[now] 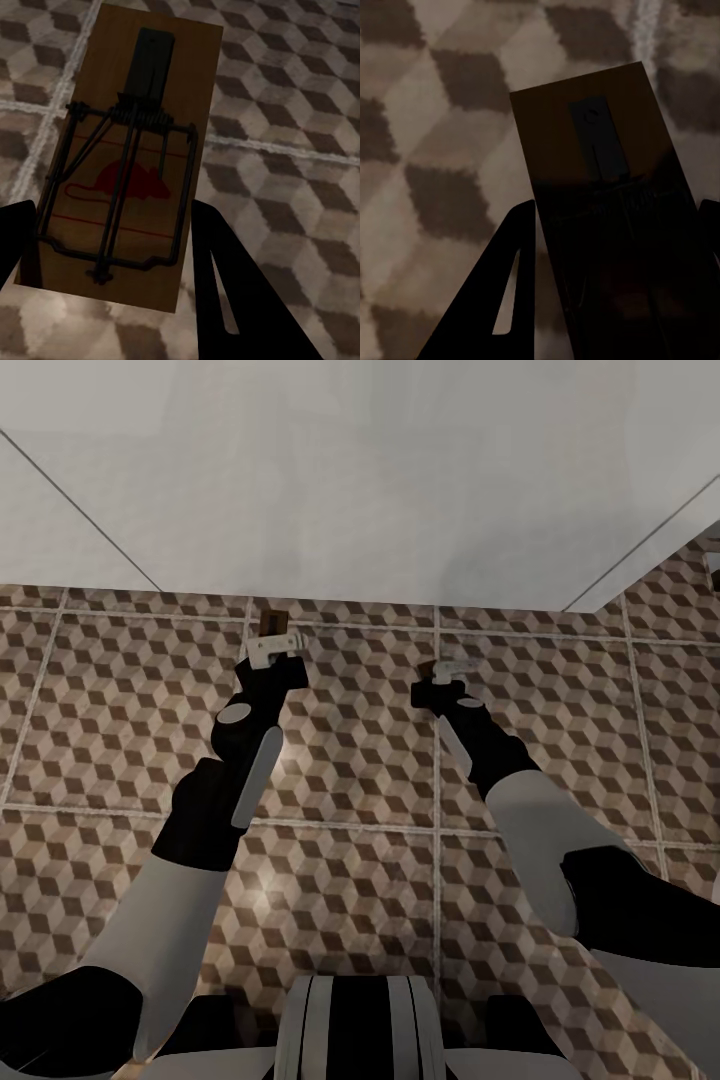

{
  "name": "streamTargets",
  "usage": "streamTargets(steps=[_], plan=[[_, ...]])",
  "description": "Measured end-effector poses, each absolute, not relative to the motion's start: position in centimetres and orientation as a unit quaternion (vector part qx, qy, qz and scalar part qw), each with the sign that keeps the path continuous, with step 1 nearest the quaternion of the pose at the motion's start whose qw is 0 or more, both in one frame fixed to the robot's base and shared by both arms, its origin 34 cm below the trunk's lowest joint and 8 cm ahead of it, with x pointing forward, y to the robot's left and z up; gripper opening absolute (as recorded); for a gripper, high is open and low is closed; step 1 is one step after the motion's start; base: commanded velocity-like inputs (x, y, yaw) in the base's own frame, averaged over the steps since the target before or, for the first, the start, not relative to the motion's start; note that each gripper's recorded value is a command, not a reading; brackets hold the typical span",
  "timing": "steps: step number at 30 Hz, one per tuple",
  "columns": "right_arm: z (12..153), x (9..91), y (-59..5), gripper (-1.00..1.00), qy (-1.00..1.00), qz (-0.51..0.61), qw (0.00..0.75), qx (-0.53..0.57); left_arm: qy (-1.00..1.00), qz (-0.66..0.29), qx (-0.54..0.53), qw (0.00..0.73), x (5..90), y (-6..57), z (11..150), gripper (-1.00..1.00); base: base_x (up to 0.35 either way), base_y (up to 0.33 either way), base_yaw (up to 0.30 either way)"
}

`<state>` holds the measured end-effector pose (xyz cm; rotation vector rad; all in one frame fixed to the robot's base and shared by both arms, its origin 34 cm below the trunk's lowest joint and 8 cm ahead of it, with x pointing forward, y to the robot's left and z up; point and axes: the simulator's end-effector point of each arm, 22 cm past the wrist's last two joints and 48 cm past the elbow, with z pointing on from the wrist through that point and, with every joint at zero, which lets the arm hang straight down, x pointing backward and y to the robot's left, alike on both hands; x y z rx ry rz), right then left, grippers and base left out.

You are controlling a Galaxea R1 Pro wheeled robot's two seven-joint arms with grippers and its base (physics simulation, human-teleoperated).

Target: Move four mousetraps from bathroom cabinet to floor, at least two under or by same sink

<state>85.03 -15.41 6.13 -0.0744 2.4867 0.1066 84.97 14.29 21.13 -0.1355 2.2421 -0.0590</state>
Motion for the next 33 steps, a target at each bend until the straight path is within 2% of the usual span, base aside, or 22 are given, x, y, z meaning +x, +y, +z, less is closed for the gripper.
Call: streamTargets(steps=[20,33], plan=[[7.6,86.7,-15.3,-1.00,0.929,0.044,0.368,-0.025,0.903,-0.023,-0.055,0.426,84.3,14.3,20.5,-1.00,0.000,0.000,0.000],[7.6,86.8,-15.3,-1.00,0.928,0.042,0.369,-0.026,0.905,-0.023,-0.055,0.422,83.8,14.3,20.1,-1.00,0.000,0.000,0.000]])
